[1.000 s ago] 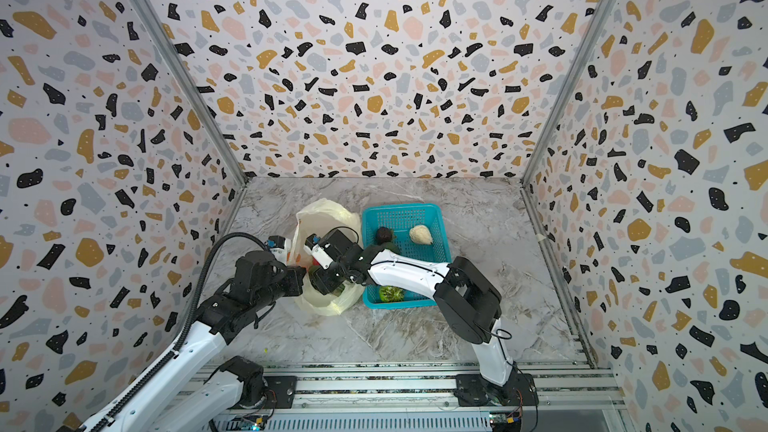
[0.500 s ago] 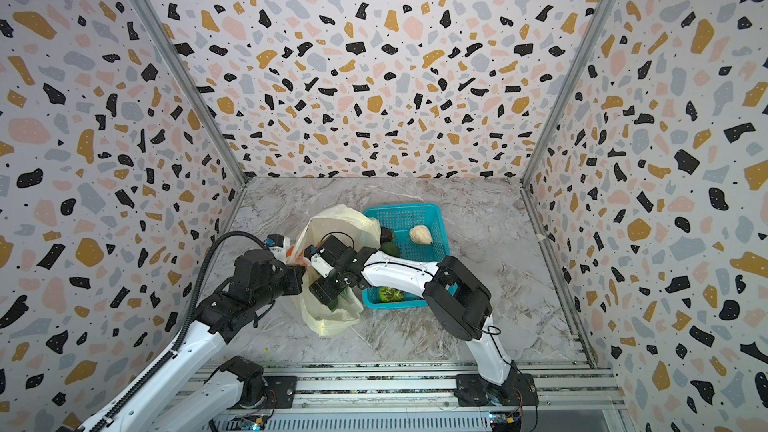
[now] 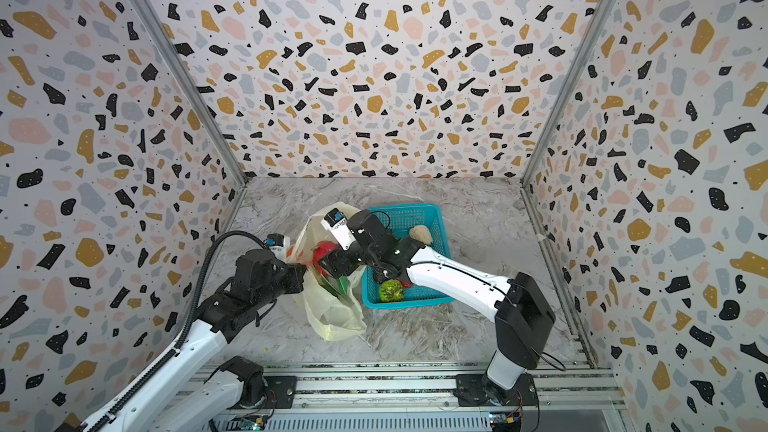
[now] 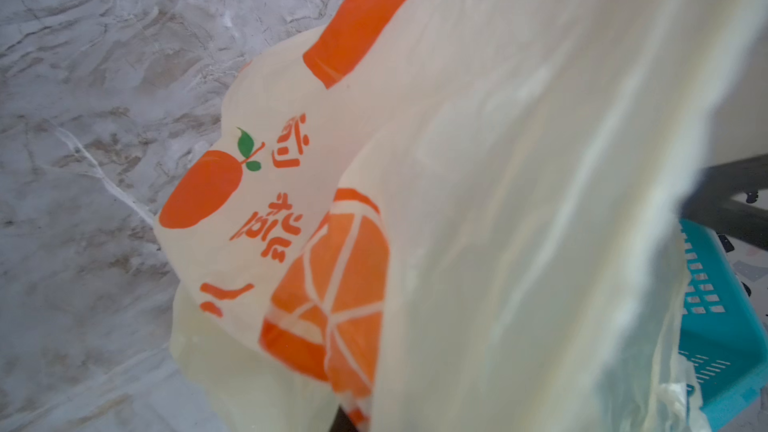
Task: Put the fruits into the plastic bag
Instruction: 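Release the mango in the bag and return the right gripper to the basket, then grasp the red apple in the basket with the right gripper, then carry the red apple with the right gripper into the bag and release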
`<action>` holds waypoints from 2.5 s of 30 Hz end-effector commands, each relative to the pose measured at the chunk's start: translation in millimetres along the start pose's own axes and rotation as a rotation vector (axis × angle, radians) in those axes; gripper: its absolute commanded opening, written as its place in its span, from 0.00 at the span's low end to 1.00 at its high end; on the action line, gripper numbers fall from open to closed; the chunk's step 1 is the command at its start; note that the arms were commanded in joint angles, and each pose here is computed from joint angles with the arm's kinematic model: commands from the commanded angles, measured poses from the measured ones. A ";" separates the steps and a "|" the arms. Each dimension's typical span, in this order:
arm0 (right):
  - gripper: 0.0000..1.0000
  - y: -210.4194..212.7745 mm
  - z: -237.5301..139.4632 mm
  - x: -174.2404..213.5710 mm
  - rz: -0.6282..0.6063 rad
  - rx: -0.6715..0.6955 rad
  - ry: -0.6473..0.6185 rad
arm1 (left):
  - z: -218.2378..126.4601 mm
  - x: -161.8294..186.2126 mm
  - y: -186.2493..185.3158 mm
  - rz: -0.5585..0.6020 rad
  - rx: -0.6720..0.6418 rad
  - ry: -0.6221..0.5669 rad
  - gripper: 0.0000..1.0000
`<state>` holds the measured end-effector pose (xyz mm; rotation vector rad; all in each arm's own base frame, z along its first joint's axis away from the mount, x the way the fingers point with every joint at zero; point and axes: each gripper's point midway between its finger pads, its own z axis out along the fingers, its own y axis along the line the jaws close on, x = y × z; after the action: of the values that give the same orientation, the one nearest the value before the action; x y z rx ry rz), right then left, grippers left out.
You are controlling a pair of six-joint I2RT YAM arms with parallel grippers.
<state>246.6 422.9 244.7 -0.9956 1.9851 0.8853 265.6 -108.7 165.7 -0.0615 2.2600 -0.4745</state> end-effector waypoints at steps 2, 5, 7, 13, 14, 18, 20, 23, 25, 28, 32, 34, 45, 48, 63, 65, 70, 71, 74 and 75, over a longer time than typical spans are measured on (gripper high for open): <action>0.81 -3.0 -33.3 1.7 0.030 0.035 -0.079 | 4.3 -6.4 1.3 -0.014 -0.003 -0.034 0.00; 0.81 -13.5 -61.4 7.2 0.076 0.103 -0.154 | 6.6 -6.0 3.8 -0.016 -0.016 -0.033 0.00; 0.81 -24.9 -78.6 13.2 0.117 0.174 -0.188 | 8.0 -5.9 4.7 -0.019 -0.021 -0.034 0.00; 0.80 -91.8 -135.1 54.5 0.373 0.535 -0.252 | 12.7 -2.7 6.8 -0.029 -0.028 -0.024 0.00; 0.80 -107.6 -144.3 67.5 0.452 0.597 -0.254 | 13.1 -2.7 6.7 -0.031 -0.027 -0.026 0.00; 0.79 -155.3 -146.7 119.0 0.728 0.623 -0.188 | 13.5 -2.3 6.8 -0.036 -0.026 -0.026 0.00; 0.79 -167.8 -133.0 133.8 0.772 0.568 -0.126 | 13.6 -1.6 6.0 -0.035 -0.021 -0.023 0.00; 0.79 -175.0 -108.6 148.3 0.737 0.509 0.024 | 13.2 -1.2 6.6 -0.029 -0.025 -0.020 0.00; 0.79 -175.0 -94.8 153.7 0.688 0.481 0.113 | 12.3 -1.9 6.9 -0.022 -0.028 -0.020 0.00; 0.79 -176.0 -79.8 162.8 0.650 0.448 0.206 | 11.3 -1.9 7.8 -0.019 -0.032 -0.022 0.00; 0.79 -173.3 -64.8 174.0 0.627 0.395 0.286 | 10.7 -0.8 8.3 -0.025 -0.032 -0.024 0.00; 0.78 -170.3 -58.8 178.6 0.618 0.369 0.317 | 10.5 0.2 8.9 -0.027 -0.033 -0.024 0.00; 0.77 -171.0 -36.5 215.4 0.323 0.488 0.633 | 11.8 1.3 8.7 -0.026 -0.032 -0.017 0.00; 0.74 -174.6 -35.7 219.9 0.306 0.526 0.649 | 11.4 2.3 9.1 -0.026 -0.032 -0.015 0.00; 0.41 -182.0 -61.6 154.8 0.369 0.571 0.394 | 9.7 -0.9 6.8 -0.022 -0.025 -0.021 0.00; 0.42 -172.8 -69.1 121.2 0.342 0.551 0.286 | 10.0 -1.4 5.9 -0.022 -0.021 -0.022 0.00; 0.42 -109.2 -90.0 35.1 0.203 0.457 -0.045 | 11.2 -2.2 4.4 -0.027 -0.013 -0.025 0.00; 0.42 -92.4 -92.2 23.7 0.172 0.430 -0.101 | 11.7 -1.9 4.9 -0.028 -0.015 -0.024 0.00; 0.42 -38.5 -95.3 -1.9 0.076 0.322 -0.228 | 11.5 -3.5 4.4 -0.027 -0.015 -0.028 0.00; 0.42 -23.9 -91.4 -4.7 0.049 0.288 -0.238 | 11.6 -3.3 4.7 -0.028 -0.016 -0.028 0.00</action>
<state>253.8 319.9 269.1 -0.6335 1.9902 0.6412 271.3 -107.0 153.1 -0.0997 2.2739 -0.4572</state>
